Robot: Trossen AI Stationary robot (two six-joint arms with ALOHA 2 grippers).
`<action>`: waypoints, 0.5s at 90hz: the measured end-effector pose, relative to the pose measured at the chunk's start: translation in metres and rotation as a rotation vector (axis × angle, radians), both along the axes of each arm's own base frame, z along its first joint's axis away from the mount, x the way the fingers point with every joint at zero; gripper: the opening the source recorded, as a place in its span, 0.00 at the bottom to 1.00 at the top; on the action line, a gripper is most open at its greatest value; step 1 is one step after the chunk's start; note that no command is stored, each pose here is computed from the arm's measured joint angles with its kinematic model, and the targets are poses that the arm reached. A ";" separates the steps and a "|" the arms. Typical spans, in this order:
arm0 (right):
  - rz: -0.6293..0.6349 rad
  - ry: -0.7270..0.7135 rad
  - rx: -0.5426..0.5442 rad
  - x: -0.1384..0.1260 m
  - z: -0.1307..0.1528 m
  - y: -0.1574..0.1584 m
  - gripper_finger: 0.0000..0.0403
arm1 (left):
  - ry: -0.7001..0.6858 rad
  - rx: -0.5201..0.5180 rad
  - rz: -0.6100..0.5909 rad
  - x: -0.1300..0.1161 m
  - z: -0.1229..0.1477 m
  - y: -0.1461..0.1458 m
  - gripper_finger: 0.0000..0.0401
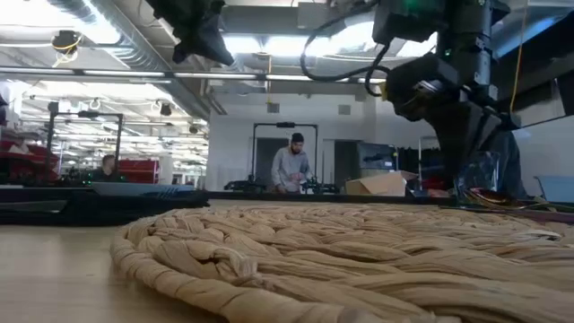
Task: Set table place
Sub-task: Adjust the blue spoon on the brown placemat
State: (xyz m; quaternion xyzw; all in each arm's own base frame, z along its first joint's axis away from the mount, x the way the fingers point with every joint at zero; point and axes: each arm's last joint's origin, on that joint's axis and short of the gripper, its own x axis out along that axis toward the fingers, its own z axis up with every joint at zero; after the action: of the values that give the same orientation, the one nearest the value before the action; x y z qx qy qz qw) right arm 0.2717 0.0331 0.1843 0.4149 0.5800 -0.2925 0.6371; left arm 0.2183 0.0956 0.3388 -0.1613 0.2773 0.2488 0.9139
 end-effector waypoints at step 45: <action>-0.036 0.016 -0.007 0.001 -0.004 0.000 0.00 | 0.001 0.003 0.020 0.000 0.000 0.000 0.00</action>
State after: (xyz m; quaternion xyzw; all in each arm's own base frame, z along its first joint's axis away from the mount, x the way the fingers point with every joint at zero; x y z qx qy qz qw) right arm 0.2732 0.0330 0.1805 0.4207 0.5766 -0.3093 0.6283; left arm 0.2181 0.0960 0.3389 -0.1624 0.2757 0.2584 0.9115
